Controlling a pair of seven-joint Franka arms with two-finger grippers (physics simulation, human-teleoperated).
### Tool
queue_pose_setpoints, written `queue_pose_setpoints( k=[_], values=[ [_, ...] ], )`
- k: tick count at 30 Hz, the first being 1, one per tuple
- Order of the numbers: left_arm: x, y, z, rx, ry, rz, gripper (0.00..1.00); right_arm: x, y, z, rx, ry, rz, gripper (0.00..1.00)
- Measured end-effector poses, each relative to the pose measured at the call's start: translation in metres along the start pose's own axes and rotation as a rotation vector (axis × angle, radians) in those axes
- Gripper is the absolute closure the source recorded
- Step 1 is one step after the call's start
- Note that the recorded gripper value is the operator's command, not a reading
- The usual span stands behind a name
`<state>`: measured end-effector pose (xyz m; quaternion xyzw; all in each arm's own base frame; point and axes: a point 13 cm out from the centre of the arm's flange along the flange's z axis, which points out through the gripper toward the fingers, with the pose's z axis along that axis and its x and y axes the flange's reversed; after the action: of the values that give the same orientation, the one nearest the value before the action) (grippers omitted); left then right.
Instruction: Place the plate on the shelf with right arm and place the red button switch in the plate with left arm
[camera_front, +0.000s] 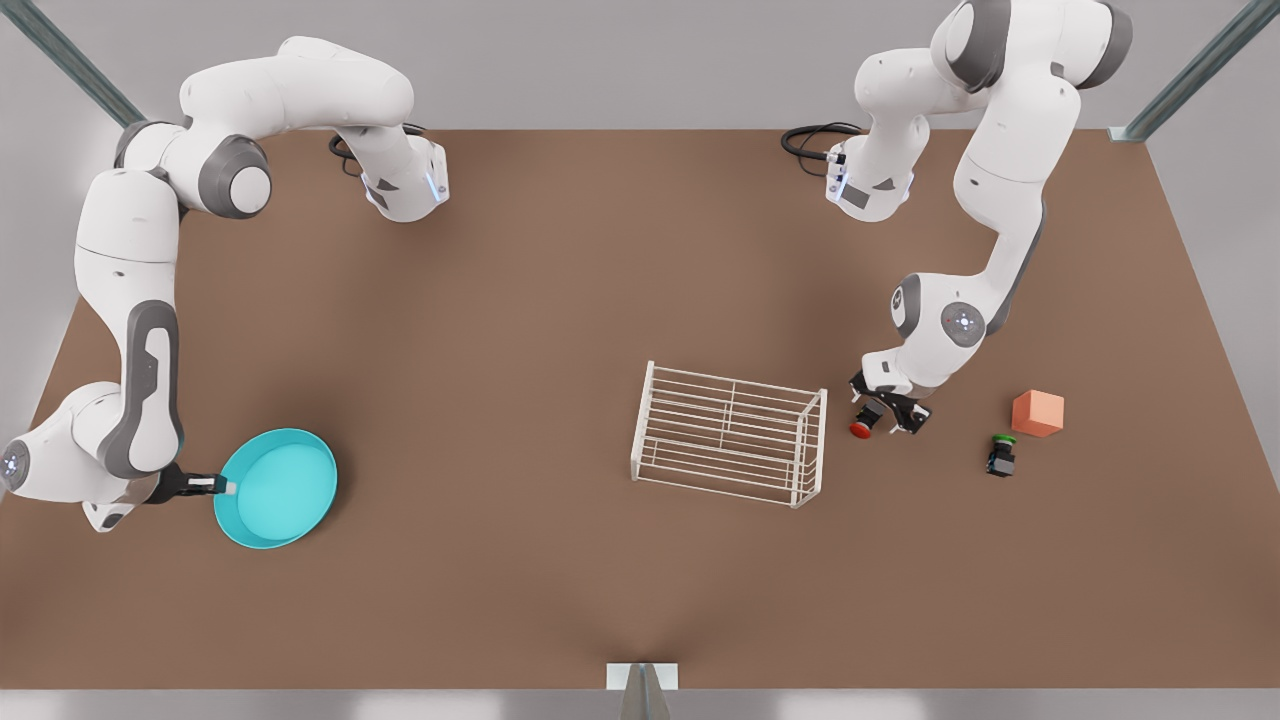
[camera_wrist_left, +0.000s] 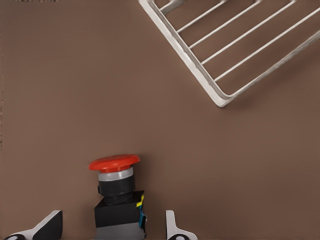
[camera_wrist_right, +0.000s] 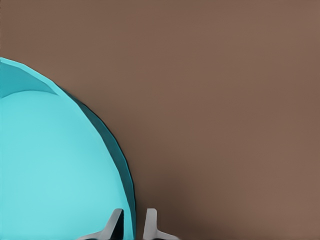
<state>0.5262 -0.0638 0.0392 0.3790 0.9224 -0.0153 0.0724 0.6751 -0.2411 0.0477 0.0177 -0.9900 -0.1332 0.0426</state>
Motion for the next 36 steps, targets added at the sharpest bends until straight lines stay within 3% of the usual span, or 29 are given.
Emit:
queue_pose_setpoints(
  k=[9, 20, 33, 35, 36],
  values=[
    [-0.001, 0.001, 0.0, -0.004, -0.005, -0.005, 0.0, 0.001, 0.006, -0.004, -0.008, 0.01, -0.008, 0.77],
    [0.0, 0.001, 0.002, -0.003, -0.005, -0.01, 0.0, 0.011, 0.033, -0.043, -0.051, 0.05, -0.029, 0.79],
    [0.001, 0.0, 0.004, -0.001, -0.002, -0.013, 0.0, -0.025, 0.269, -0.117, -0.232, 0.023, -0.306, 0.78],
    [0.001, 0.0, 0.004, -0.001, -0.003, -0.013, 0.08, -0.024, 0.317, -0.12, -0.227, 0.041, -0.351, 0.78],
    [0.0, 0.0, 0.003, -0.002, -0.003, -0.014, 0.19, -0.022, 0.338, -0.121, -0.223, 0.054, -0.367, 0.78]
  ],
)
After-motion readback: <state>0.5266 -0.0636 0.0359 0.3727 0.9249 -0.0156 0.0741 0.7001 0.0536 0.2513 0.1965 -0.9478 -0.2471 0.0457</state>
